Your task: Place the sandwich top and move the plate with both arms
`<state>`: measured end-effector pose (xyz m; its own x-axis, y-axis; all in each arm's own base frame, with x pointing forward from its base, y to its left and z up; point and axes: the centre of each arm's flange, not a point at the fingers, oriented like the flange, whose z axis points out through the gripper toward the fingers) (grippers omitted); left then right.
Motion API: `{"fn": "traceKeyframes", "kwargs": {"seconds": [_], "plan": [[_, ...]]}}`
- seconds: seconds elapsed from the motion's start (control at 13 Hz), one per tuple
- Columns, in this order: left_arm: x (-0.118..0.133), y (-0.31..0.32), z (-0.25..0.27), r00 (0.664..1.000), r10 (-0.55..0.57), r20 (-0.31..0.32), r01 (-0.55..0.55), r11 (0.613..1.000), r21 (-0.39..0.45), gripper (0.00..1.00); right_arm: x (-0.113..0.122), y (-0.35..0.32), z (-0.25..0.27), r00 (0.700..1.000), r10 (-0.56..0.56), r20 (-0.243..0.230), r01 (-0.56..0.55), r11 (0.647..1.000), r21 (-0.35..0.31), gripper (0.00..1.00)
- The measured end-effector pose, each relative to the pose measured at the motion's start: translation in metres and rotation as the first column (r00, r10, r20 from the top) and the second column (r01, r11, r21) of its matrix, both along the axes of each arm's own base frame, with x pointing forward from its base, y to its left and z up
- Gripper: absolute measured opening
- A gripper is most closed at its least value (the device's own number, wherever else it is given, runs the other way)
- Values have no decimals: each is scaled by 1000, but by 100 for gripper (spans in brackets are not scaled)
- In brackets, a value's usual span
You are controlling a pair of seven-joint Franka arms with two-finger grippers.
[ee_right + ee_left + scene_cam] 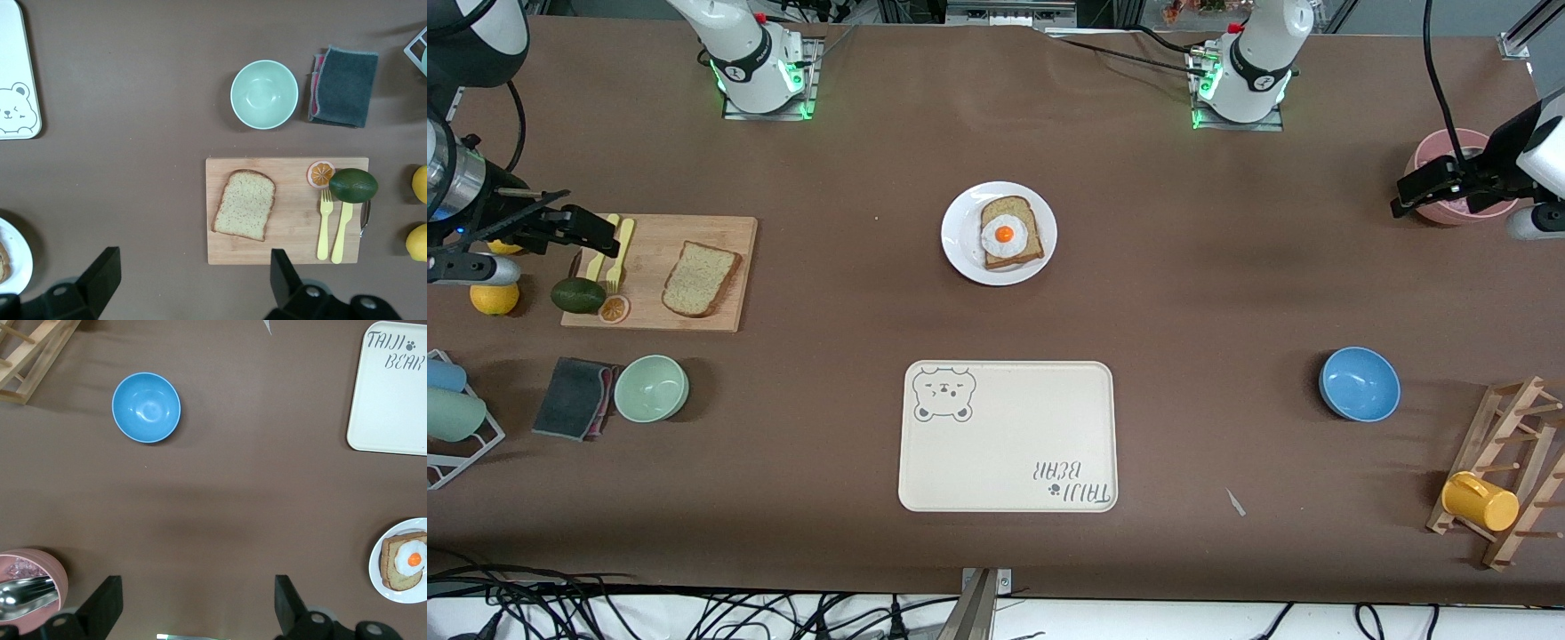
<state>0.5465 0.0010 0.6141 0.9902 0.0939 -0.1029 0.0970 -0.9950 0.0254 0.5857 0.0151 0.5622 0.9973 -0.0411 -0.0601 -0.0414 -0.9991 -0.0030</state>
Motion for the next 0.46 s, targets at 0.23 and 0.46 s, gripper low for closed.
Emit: {"fn": "traceKeyframes", "kwargs": {"seconds": [0.23,0.46], "plan": [[0,2,0,1000,-2,-1,2,1000,30,100,0,0,-1,1000,0,-4,0,1000,0,99],[0,1,0,1000,-5,-1,5,1000,31,100,0,1,-1,1000,1,-5,-1,1000,0,99]]}}
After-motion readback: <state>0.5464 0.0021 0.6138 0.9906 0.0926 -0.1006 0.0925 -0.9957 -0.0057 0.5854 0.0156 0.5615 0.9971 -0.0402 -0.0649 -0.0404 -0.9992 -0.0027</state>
